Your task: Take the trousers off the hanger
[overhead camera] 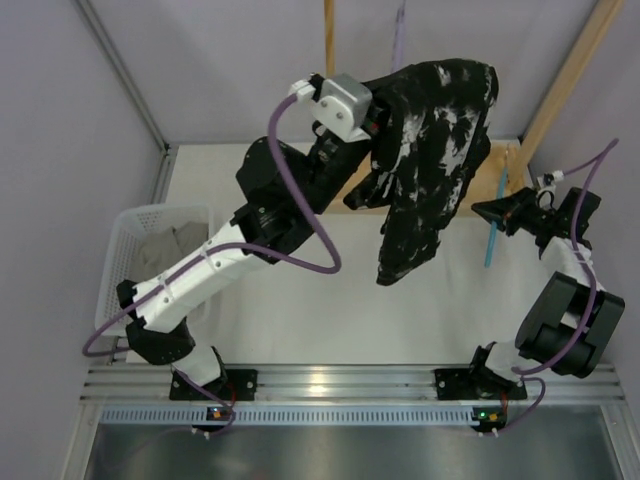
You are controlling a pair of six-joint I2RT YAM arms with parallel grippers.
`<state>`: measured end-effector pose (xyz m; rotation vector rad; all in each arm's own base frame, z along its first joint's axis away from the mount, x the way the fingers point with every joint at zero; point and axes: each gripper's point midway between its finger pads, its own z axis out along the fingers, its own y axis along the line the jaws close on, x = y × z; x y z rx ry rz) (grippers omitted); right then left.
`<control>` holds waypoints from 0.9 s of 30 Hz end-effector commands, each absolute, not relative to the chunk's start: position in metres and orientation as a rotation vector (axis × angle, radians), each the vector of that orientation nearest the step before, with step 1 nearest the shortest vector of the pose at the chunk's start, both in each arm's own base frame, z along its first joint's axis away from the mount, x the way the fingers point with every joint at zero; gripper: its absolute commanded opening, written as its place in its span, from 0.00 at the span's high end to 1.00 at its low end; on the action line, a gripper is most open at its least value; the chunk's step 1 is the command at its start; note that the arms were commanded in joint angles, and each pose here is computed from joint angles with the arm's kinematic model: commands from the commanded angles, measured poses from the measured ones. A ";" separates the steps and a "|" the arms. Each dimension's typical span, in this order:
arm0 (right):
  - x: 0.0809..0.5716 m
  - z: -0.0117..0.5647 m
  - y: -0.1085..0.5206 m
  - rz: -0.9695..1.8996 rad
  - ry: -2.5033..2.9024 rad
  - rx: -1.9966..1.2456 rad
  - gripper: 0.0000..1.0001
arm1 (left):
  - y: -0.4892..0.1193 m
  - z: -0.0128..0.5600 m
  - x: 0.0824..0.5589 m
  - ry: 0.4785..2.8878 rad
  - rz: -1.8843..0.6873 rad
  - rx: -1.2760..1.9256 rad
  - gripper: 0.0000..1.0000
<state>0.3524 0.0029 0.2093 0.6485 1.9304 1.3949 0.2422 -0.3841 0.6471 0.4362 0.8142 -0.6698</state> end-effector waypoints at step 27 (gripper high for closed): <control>0.358 0.284 -0.004 1.231 1.884 0.393 1.00 | -0.018 0.683 0.190 0.722 -0.258 -0.132 1.00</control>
